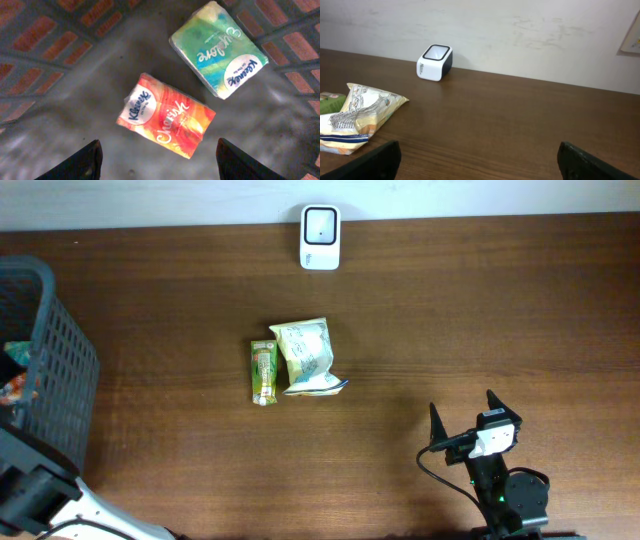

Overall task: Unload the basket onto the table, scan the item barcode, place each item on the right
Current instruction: 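Reach the left gripper into the basket and grasp the orange tissue pack, then place the orange tissue pack beside the green tea box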

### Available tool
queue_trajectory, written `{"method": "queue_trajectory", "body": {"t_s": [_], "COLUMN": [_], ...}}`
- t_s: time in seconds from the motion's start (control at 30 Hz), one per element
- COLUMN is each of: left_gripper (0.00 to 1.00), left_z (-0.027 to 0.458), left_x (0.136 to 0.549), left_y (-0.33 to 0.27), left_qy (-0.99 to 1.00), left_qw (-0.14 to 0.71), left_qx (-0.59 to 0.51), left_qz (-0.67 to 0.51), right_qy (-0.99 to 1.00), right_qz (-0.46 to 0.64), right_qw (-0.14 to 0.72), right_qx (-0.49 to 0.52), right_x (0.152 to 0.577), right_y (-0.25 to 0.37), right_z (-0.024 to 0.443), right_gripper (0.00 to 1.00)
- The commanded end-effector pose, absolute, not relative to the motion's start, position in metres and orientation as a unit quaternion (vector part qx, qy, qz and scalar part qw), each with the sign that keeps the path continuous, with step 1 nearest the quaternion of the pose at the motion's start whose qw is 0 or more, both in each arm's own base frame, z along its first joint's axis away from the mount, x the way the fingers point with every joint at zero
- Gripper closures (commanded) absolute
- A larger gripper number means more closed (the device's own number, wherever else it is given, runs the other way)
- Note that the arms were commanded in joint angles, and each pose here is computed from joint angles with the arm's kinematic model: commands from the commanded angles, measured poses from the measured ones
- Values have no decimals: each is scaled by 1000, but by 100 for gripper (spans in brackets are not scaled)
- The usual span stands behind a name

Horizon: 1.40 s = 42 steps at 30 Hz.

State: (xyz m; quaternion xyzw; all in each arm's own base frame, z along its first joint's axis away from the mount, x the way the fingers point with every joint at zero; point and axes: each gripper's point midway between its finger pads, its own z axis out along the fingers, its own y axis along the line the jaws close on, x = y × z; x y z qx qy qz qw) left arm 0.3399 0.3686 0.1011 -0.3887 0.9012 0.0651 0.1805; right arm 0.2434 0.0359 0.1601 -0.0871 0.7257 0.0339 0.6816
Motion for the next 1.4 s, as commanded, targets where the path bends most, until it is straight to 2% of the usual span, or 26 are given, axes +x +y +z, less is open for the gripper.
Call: {"method": "queue_trajectory", "body": {"t_s": [0.0, 0.23, 0.3, 0.33, 0.4, 0.47, 0.6, 0.73, 0.9, 1.03, 1.1, 1.17, 1.23, 1.37], "left_gripper": [29, 25, 26, 35, 65, 81, 100, 100, 100, 100, 100, 100, 100, 100], "left_z": [67, 18, 10, 8, 7, 6, 10, 61, 211, 348, 393, 401, 383, 298], "left_x": [342, 344, 343, 342, 340, 337, 333, 346, 370, 366, 361, 364, 381, 393], "left_y": [362, 361, 360, 359, 357, 354, 349, 354, 341, 281, 229, 186, 101, -6], "left_qy": [918, 934, 935, 935, 936, 937, 928, 905, 862, 818, 819, 832, 879, 951], "left_qw": [151, 121, 113, 110, 105, 97, 87, 135, 288, 435, 471, 464, 411, 278], "left_qx": [-364, -334, -335, -335, -335, -336, -362, -402, -417, -366, -315, -280, -185, -81], "left_qz": [46, 30, 26, 24, 22, 17, 9, 4, -27, -85, -97, -117, -155, -105], "right_qy": [727, 726, 726, 726, 726, 727, 727, 727, 727, 727, 727, 727, 727, 726], "right_qz": [34, 34, 34, 34, 34, 34, 34, 34, 34, 34, 34, 34, 34, 34], "right_qw": [681, 681, 681, 681, 681, 681, 681, 681, 681, 681, 681, 681, 681, 681], "right_qx": [-84, -84, -84, -84, -85, -85, -84, -85, -84, -84, -84, -84, -84, -84], "right_x": [243, 243, 243, 243, 243, 243, 243, 243, 243, 243, 243, 243, 243, 243], "right_y": [36, 36, 36, 36, 36, 36, 36, 36, 36, 36, 36, 36, 36, 36], "right_z": [158, 158, 158, 158, 158, 158, 158, 158, 158, 158, 158, 158, 158, 158], "right_gripper": [1, 1, 1, 1, 1, 1, 1, 1, 1, 1, 1, 1, 1, 1]}}
